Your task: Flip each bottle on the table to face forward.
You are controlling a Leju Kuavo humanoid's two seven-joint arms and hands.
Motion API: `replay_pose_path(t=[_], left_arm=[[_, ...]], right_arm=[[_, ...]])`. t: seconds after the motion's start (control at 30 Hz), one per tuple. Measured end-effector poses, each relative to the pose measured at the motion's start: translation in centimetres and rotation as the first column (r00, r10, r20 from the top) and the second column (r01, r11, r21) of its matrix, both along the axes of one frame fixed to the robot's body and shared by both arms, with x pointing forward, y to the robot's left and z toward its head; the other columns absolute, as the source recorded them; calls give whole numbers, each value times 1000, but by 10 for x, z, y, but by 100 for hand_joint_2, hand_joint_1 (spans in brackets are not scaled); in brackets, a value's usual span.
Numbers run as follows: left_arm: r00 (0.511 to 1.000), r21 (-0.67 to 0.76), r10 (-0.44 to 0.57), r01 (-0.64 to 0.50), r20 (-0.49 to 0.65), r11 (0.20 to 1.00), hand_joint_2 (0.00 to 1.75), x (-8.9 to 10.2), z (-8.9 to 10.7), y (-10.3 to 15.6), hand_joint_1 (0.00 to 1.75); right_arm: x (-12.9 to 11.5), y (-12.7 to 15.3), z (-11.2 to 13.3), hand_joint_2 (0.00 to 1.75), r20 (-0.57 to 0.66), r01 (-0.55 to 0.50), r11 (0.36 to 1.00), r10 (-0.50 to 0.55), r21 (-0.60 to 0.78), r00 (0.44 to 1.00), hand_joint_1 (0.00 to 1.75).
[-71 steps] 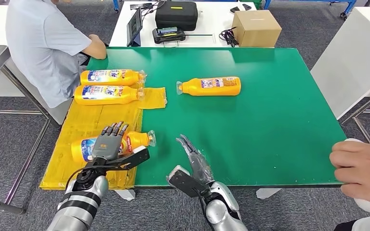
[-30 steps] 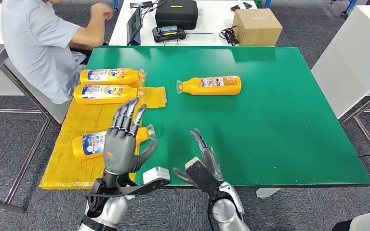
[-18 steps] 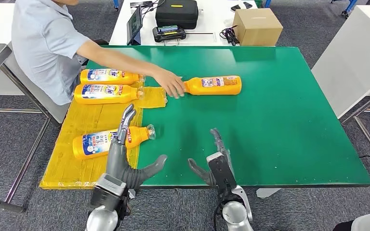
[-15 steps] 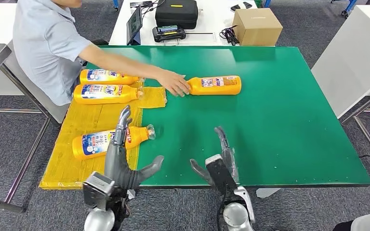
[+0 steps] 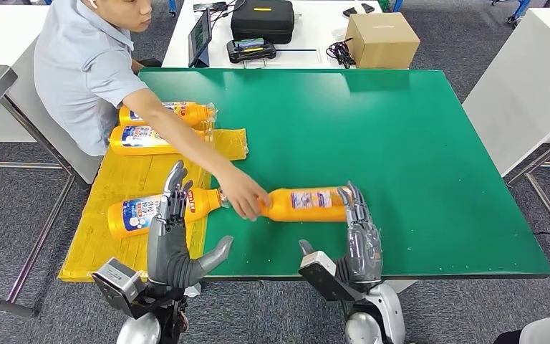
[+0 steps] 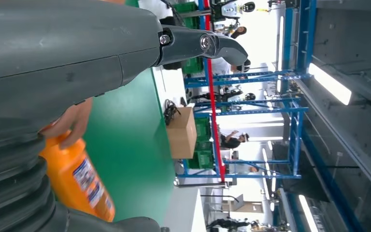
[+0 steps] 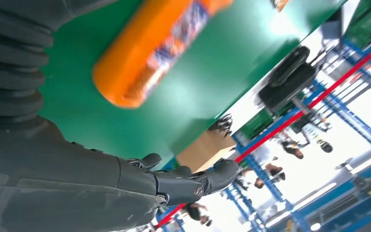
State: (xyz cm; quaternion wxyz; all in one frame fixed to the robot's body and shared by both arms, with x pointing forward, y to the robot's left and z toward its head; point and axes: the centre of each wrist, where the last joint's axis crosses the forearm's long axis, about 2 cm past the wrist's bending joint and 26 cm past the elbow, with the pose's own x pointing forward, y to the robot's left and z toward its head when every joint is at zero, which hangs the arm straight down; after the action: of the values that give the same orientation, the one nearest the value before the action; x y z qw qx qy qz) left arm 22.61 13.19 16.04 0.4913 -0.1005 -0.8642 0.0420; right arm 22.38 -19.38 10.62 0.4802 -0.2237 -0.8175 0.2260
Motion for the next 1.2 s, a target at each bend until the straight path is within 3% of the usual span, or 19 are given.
replay_pose_path(t=[0.2,0.57,1.07,1.2], left_arm=[[1000,-3,-10,10,-23,1000,175,-1,-4,1,0],[990,-38,-96,92,-101,995,175,-2,-15,1,0],[988,-36,-105,101,-113,994,175,-2,-17,0,0],[985,-39,-122,118,-123,992,175,-2,-17,-1,0]], right_arm=[[1,-2,-3,175,-72,-52,997,56,56,996,0],[13,-17,-16,175,-227,1,968,-60,-250,972,0],[23,-27,-26,175,-259,-16,951,-68,-309,964,0],[31,-28,-27,175,-264,-8,924,-101,-381,959,0]])
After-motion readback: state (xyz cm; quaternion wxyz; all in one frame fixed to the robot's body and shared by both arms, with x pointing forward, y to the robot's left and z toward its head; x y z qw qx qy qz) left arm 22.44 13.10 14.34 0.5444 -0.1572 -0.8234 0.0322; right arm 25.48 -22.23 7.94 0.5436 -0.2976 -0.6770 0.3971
